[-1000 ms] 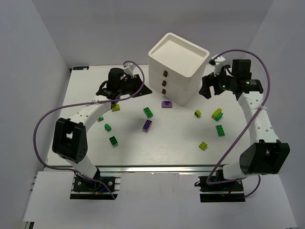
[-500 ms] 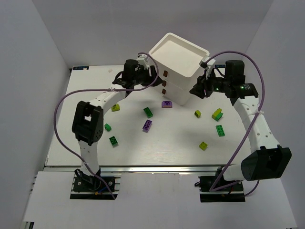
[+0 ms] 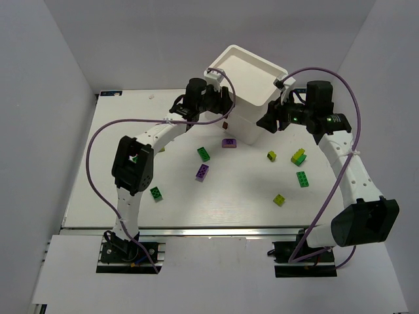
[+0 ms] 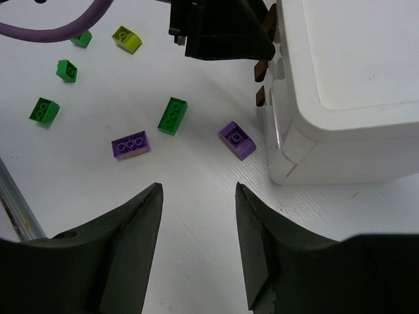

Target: Sort the legos into containers by color

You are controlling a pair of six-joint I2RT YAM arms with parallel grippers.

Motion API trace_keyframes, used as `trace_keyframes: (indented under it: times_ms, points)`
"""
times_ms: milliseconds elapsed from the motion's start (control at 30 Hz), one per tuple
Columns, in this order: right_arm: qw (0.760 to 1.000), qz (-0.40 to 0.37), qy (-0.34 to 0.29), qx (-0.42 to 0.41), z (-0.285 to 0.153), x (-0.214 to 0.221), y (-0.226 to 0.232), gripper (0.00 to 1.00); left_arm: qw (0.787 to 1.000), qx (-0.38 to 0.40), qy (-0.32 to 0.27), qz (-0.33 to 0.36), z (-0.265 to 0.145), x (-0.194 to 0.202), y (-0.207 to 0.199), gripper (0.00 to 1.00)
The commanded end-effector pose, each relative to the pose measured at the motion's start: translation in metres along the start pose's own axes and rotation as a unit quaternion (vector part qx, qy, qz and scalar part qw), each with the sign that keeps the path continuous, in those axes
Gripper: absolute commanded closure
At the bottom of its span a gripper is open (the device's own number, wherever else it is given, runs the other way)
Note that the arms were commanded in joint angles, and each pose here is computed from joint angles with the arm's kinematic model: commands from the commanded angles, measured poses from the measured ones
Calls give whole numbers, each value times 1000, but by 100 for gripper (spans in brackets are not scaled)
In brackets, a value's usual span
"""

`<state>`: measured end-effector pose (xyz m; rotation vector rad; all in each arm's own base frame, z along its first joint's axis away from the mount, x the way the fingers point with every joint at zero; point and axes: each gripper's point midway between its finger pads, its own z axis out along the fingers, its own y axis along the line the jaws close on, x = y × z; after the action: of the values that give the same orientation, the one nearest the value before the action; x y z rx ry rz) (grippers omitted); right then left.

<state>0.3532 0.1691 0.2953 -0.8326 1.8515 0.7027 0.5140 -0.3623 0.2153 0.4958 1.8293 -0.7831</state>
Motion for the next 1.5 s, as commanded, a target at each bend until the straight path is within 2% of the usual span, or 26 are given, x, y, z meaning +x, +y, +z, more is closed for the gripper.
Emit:
trace_keyframes:
  times_ms: [0, 67, 167, 200, 367, 400, 433, 667, 700, 733, 933, 1033, 1100, 1133, 1167, 1200, 1233, 1267, 1367, 1467]
  points:
    - [1000, -1, -11, 6, 3, -6, -3, 46, 999, -26, -27, 39, -1, -26, -1, 38]
    - [1000, 0, -11, 6, 3, -6, -3, 46, 998, -32, -30, 41, 2, -28, -3, 42]
    - [1000, 0, -10, 7, 3, -5, -3, 46, 998, -42, -35, 43, 4, -30, 1, 58]
    - [1000, 0, -10, 7, 3, -5, -3, 46, 998, -42, -38, 41, 4, -31, 1, 67]
    - [1000, -2, -9, 7, 3, -4, -3, 47, 998, -30, -50, 38, 4, -37, -4, 90]
    - [1000, -3, -9, 9, 2, -4, -4, 47, 998, -30, -50, 38, 3, -37, -5, 92]
    - [1000, -5, -9, 7, 2, -4, -2, 47, 997, -30, -51, 39, 2, -39, -5, 100]
    - [1000, -9, 1, 9, 3, 8, -2, 47, 997, -38, -56, 46, -42, -43, -15, 100]
    - [1000, -7, 4, 9, 3, 10, -2, 47, 996, -39, -68, 51, -57, -55, -20, 100]
    - [1000, -7, 4, 9, 3, 11, -3, 47, 996, -44, -54, 50, -62, -41, -18, 100]
    - [1000, -6, 12, 4, 9, 16, -4, 46, 995, -64, -46, 60, -104, -34, -21, 100]
    - [1000, -9, 18, 2, 11, 20, -5, 43, 995, -70, -34, 61, -114, -23, -19, 100]
    - [1000, -18, 23, -4, 14, 23, -4, 34, 995, -72, -25, 58, -116, -15, -18, 100]
    - [999, -22, 25, -6, 14, 25, -4, 31, 995, -74, -25, 56, -115, -14, -17, 96]
    - [999, -26, 27, -12, 15, 27, -2, 25, 996, -76, -25, 50, -114, -14, -16, 83]
    - [999, -30, 32, -17, 16, 30, -1, 22, 996, -76, -25, 47, -113, -14, -17, 68]
    - [998, -46, 36, -24, 17, 35, 1, 20, 996, -78, -26, 45, -112, -15, -16, 41]
    - [997, -54, 37, -36, 18, 38, 5, 20, 996, -80, -24, 40, -111, -15, -15, 33]
    - [994, -86, 47, -48, 17, 54, 6, 20, 995, -87, -36, 26, -113, -27, -13, 17]
    - [993, -100, 52, -31, 14, 62, 1, 25, 994, -107, -23, 10, -128, -25, -7, 15]
